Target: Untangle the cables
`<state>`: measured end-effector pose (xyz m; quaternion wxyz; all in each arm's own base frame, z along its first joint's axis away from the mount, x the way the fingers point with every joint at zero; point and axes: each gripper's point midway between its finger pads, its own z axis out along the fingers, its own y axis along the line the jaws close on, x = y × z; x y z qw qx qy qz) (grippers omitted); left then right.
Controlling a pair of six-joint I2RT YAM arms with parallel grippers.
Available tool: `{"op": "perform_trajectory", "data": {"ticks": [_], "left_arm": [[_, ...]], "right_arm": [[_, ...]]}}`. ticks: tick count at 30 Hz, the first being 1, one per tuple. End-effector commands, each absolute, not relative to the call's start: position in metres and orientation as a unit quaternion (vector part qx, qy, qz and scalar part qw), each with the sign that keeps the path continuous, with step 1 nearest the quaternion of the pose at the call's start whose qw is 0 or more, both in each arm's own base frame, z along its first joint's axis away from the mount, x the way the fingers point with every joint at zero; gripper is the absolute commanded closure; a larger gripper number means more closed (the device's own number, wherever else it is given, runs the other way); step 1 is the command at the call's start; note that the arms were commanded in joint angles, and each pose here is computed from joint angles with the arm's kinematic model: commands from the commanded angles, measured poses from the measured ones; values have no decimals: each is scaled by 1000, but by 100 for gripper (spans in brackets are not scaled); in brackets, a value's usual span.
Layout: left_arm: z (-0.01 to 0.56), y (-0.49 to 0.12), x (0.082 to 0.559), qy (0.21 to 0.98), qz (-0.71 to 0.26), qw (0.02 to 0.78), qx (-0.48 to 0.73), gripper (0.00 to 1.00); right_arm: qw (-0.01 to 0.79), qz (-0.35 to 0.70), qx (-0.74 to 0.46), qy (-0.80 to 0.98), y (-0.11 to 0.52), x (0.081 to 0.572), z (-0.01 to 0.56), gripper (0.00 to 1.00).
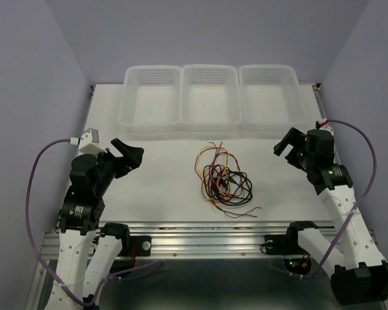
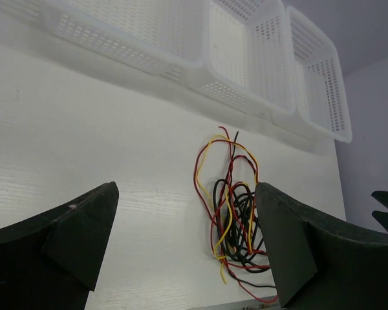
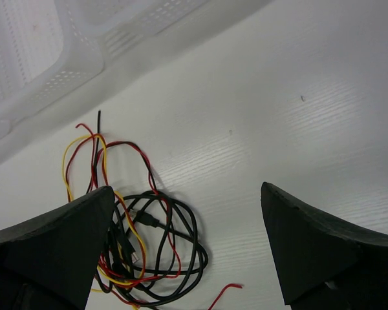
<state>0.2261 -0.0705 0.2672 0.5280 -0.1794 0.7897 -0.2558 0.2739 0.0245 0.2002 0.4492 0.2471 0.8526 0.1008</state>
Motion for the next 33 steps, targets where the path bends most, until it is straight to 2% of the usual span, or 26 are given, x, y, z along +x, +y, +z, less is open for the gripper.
{"op": "perform_trajectory", "data": {"ticks": [1, 8, 12, 14, 15, 17, 20, 22, 24, 28, 33], "left_arm": [[281, -68, 223, 774, -252, 557, -163, 1], [253, -94, 237, 796, -303, 503, -145, 1], [248, -123, 252, 794, -344, 482, -136, 1], [246, -165, 243, 805, -365, 455, -108, 1], [231, -174, 254, 821, -329, 451, -122, 1], [235, -220, 240, 833, -334, 436, -68, 1], [201, -258, 249, 869, -284, 402, -41, 1], [199, -279, 253, 876, -278, 393, -23, 1], [170, -300, 250, 898, -252, 360, 8, 1], [146, -316, 253, 922, -202, 330, 20, 1], [109, -295, 252, 944, -110, 310, -9, 1]], "right_arm": [[486, 117, 249, 829, 25, 283, 222, 0], [482, 98, 269, 828, 17, 280, 213, 0], [459, 128, 244, 844, 33, 283, 206, 0], [446, 150, 230, 852, 43, 283, 201, 0], [439, 155, 219, 857, 47, 285, 196, 0], [424, 191, 198, 863, 62, 284, 190, 0], [412, 209, 189, 867, 71, 283, 180, 0], [409, 206, 191, 868, 70, 282, 175, 0], [410, 201, 191, 869, 68, 281, 173, 0], [403, 201, 185, 873, 69, 275, 165, 0], [392, 204, 179, 879, 71, 270, 154, 0]]}}
